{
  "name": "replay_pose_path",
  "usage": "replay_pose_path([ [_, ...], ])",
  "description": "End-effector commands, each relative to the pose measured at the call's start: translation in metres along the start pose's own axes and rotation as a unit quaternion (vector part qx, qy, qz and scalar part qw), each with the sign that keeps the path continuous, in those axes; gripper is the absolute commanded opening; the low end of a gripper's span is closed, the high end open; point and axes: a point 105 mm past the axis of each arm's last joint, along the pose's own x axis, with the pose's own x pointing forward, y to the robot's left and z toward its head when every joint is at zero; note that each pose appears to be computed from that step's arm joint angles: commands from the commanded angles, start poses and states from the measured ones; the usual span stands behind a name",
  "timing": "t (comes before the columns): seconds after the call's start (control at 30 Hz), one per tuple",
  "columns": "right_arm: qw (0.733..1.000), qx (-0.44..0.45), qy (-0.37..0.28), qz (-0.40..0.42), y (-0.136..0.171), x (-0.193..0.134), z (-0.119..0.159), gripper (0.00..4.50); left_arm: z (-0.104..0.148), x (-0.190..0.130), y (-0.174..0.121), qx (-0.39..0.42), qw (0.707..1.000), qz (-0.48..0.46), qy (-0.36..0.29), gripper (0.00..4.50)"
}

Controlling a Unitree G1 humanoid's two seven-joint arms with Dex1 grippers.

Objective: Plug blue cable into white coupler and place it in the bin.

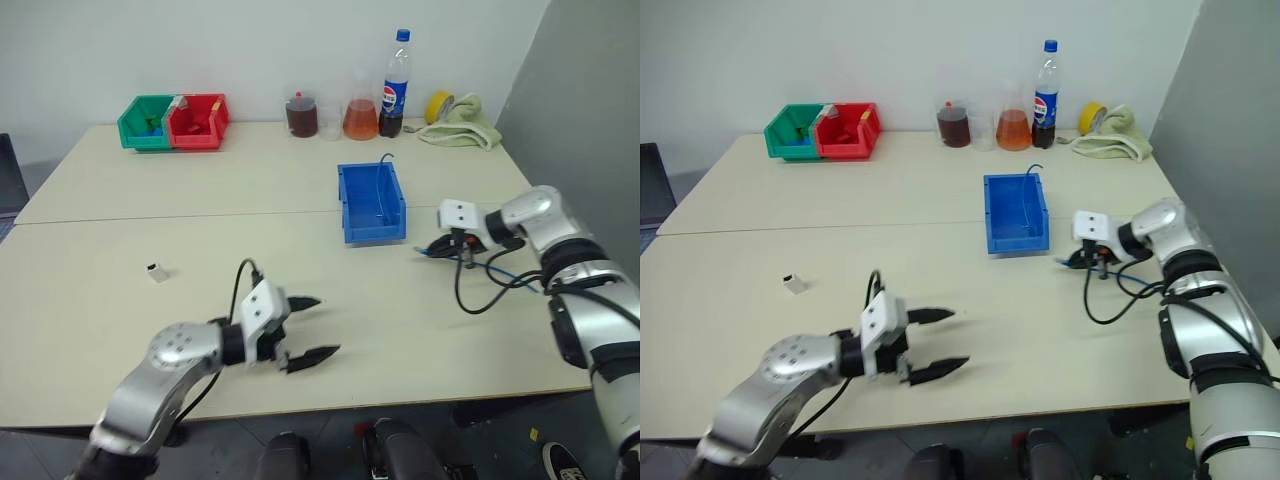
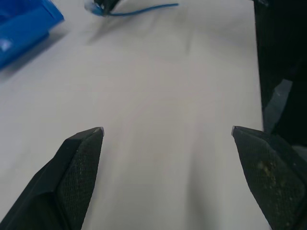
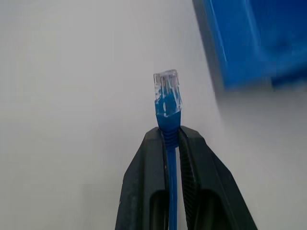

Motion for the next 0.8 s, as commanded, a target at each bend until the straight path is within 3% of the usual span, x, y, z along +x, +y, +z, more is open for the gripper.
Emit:
replay_pose_path([
  [0.03,0.998,-0.026,-0.065,0.000,0.002,0.024,0.040,0.07,0.009,-0.017,-0.006,0.000,1.000,0.025,-0.015,4.50],
  [0.4,0.990,-0.028,-0.139,0.025,0.058,0.102,0.111,0.07,-0.025,-0.069,-0.014,-0.069,0.984,0.161,0.020,4.50],
  [0.57,0.992,-0.035,-0.115,0.031,0.073,0.127,0.116,0.07,-0.033,-0.079,-0.013,-0.077,0.973,0.215,0.021,4.50],
  [0.8,0.995,-0.035,-0.090,0.016,0.070,0.144,0.116,0.07,-0.031,-0.075,-0.020,-0.078,0.973,0.217,0.017,4.50],
])
